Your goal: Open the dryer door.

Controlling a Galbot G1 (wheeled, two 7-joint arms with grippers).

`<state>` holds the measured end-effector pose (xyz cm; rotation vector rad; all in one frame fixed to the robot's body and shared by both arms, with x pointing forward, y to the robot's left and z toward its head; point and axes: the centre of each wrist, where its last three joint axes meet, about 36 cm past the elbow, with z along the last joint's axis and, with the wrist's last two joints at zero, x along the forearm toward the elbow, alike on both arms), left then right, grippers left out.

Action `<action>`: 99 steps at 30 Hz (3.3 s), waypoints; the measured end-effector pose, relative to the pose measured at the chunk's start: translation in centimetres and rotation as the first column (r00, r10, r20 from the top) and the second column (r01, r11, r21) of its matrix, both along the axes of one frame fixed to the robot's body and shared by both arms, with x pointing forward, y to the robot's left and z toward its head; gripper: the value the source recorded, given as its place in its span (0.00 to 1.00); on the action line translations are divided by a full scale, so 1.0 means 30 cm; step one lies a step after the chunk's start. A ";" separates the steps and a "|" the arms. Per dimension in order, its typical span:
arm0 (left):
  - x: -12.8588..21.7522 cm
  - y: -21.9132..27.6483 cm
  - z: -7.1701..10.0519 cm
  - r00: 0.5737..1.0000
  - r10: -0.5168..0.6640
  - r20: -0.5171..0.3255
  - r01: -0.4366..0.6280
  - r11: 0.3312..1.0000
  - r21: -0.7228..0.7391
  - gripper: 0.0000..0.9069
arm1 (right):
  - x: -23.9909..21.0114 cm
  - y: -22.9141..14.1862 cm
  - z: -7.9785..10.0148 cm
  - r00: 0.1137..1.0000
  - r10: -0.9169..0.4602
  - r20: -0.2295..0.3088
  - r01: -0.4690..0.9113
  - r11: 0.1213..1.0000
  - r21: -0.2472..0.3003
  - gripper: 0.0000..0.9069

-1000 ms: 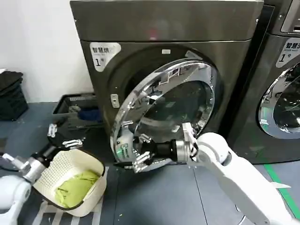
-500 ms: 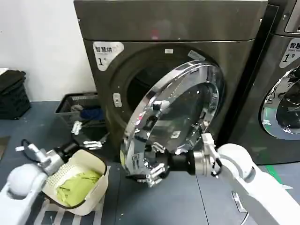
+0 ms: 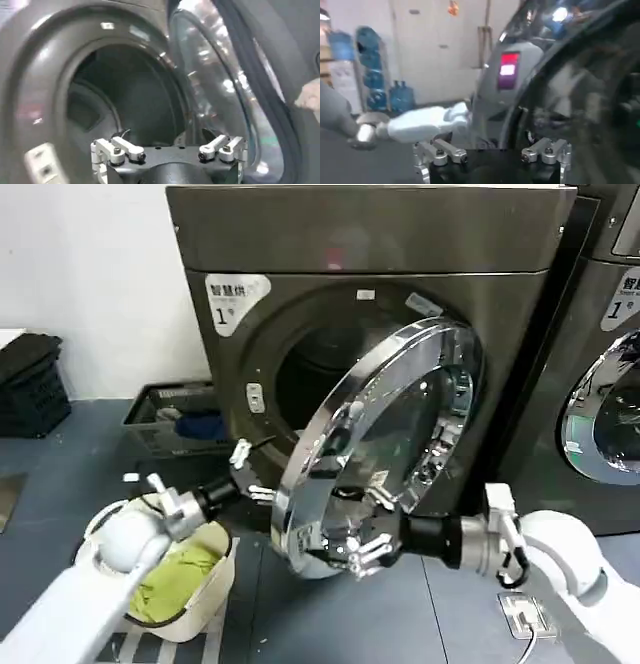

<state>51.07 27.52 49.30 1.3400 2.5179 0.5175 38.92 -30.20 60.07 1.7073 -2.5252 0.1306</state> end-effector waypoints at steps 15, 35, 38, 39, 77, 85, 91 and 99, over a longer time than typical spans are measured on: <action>0.025 -0.199 -0.060 0.994 -0.110 -0.003 0.110 0.992 -0.066 1.00 | -0.308 -0.241 -0.085 0.864 -0.489 0.117 0.494 0.869 -0.019 1.00; 0.037 -0.365 -0.083 0.993 -0.120 0.007 0.120 0.988 -0.095 1.00 | -0.751 -0.433 -0.141 0.170 -0.949 0.266 0.985 0.172 -0.017 1.00; 0.044 -0.397 -0.085 0.991 -0.134 0.012 0.135 0.987 -0.088 1.00 | -0.801 -0.450 -0.153 0.027 -0.963 0.267 1.000 0.025 -0.009 1.00; 0.045 -0.406 -0.087 0.990 -0.137 0.012 0.138 0.987 -0.086 1.00 | -0.818 -0.457 -0.158 -0.025 -0.963 0.267 1.000 -0.028 -0.006 1.00; 0.154 -0.966 -0.174 0.970 -0.239 0.033 0.241 0.968 -0.072 1.00 | -1.420 -0.760 -0.264 -0.811 -0.298 0.504 0.389 -0.917 0.084 1.00; 0.173 -1.083 -0.174 0.971 -0.237 0.037 0.239 0.969 -0.063 1.00 | -1.482 -0.782 -0.266 -0.812 -0.207 0.546 0.316 -0.942 0.113 1.00; 0.190 -1.170 -0.173 0.974 -0.222 0.034 0.224 0.973 -0.054 1.00 | -1.505 -0.789 -0.268 -0.819 -0.179 0.546 0.285 -0.951 0.116 1.00; 0.217 -1.165 -0.235 0.997 -0.056 0.045 0.054 0.998 0.038 1.00 | -1.507 -0.788 -0.255 -0.823 -0.170 0.542 0.280 -0.952 0.127 1.00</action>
